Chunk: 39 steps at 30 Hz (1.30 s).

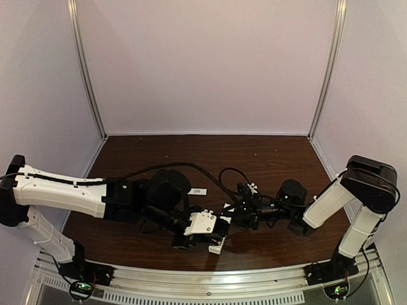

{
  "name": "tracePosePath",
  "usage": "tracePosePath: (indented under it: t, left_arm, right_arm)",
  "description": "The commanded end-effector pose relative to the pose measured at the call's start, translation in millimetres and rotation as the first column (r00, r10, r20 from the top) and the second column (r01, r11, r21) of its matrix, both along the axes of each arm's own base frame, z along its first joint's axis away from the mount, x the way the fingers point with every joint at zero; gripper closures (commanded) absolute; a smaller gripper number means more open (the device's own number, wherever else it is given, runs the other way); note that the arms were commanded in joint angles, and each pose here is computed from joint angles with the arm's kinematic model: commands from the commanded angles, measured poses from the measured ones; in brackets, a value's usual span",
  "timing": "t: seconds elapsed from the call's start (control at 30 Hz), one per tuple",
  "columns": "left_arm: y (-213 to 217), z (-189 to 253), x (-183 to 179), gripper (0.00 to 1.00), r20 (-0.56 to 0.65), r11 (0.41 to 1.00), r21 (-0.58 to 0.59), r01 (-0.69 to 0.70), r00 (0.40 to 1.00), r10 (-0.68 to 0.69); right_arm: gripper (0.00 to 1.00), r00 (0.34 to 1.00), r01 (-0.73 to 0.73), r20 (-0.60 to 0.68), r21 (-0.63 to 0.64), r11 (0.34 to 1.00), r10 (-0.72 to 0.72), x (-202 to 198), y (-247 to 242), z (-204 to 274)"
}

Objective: Load the batteries into the remote control
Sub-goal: Load the battery into the battery compartment.

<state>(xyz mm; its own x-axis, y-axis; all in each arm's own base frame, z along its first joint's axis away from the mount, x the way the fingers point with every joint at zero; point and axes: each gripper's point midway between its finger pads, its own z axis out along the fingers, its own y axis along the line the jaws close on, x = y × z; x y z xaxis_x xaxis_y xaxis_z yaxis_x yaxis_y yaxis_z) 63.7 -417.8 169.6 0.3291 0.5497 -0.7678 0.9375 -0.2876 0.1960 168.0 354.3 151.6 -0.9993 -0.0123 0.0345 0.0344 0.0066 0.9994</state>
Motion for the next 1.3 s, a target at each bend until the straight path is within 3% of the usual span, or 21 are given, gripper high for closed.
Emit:
tracePosePath:
  t: [0.0, 0.57, 1.07, 1.27]
  left_arm:
    - [-6, 1, 7, 0.84, 0.02, 1.0, 0.011, -0.026, 0.999, 0.026]
    - [3, -51, 13, 0.91, 0.005, 0.966, 0.252, -0.055, 0.998, 0.056]
    - [6, -60, 20, 0.86, 0.029, 0.945, 0.317, -0.076, 0.997, 0.07]
    - [9, -74, 32, 0.91, 0.08, 0.916, 0.38, -0.127, 0.991, 0.104]
  right_arm:
    - [1.0, 0.975, -0.03, 0.223, 0.224, 0.974, -0.021, -6, -3, 69]
    - [1.0, 0.974, -0.023, 0.226, 0.199, 0.98, -0.023, -5, -2, 67]
    - [1.0, 0.972, -0.049, 0.235, 0.195, 0.98, 0.001, -7, 1, 71]
    - [1.0, 0.974, -0.045, 0.226, 0.19, 0.981, 0.001, -6, 1, 72]
